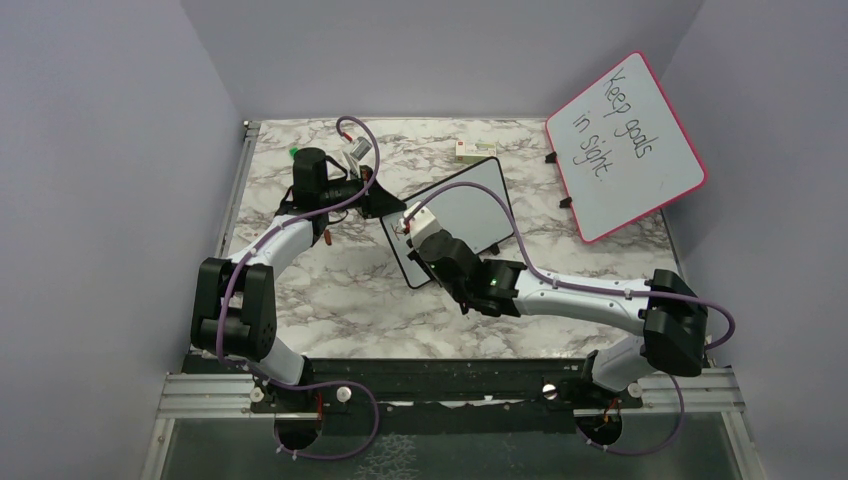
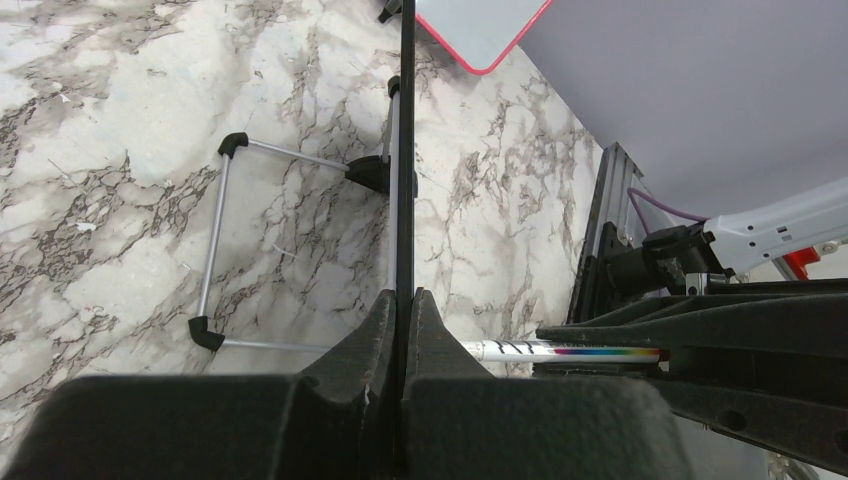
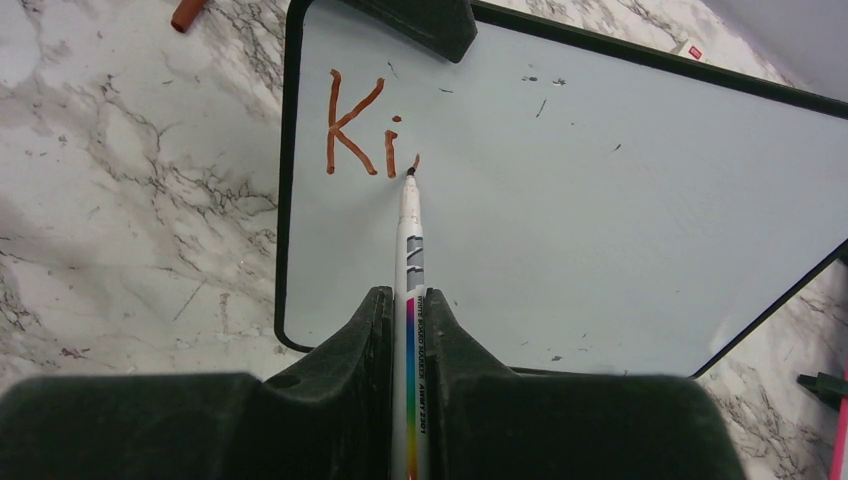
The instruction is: Write a sentence on the whiteboard
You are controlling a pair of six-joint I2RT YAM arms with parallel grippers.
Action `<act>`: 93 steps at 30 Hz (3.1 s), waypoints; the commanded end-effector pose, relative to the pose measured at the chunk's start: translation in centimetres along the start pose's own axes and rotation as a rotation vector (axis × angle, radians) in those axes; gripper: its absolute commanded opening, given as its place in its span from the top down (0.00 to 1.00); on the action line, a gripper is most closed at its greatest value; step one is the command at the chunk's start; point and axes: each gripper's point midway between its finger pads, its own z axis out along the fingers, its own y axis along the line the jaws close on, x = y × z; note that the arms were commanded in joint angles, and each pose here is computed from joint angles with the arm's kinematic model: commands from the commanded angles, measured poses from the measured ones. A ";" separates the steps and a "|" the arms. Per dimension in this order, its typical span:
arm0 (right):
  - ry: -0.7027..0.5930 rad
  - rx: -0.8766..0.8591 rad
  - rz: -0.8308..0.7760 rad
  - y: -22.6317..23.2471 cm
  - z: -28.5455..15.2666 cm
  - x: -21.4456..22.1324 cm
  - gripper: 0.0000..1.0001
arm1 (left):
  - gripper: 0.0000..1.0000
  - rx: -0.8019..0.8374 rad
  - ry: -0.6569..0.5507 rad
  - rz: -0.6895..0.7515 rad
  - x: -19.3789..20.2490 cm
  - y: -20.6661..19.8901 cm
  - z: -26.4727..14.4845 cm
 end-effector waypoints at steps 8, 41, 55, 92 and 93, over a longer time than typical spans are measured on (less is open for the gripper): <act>-0.017 0.039 0.017 -0.6 0.6 -0.7 0.99 | 1.00 0.031 0.023 -0.014 0.5 -0.3 0.0; -0.102 0.067 0.048 -1.2 1.0 -3.1 0.99 | 1.00 0.035 0.024 -0.012 0.5 -0.4 0.0; -0.100 0.039 0.061 -1.4 0.0 -2.8 0.99 | 1.00 0.030 0.022 -0.013 0.5 -0.3 0.0; -0.053 0.071 0.048 -1.5 1.0 -0.8 0.99 | 1.00 0.034 0.024 -0.016 0.6 -0.3 -0.1; -0.055 0.077 0.049 -1.6 1.0 -0.8 0.99 | 1.00 0.034 0.025 -0.017 0.6 -0.3 0.0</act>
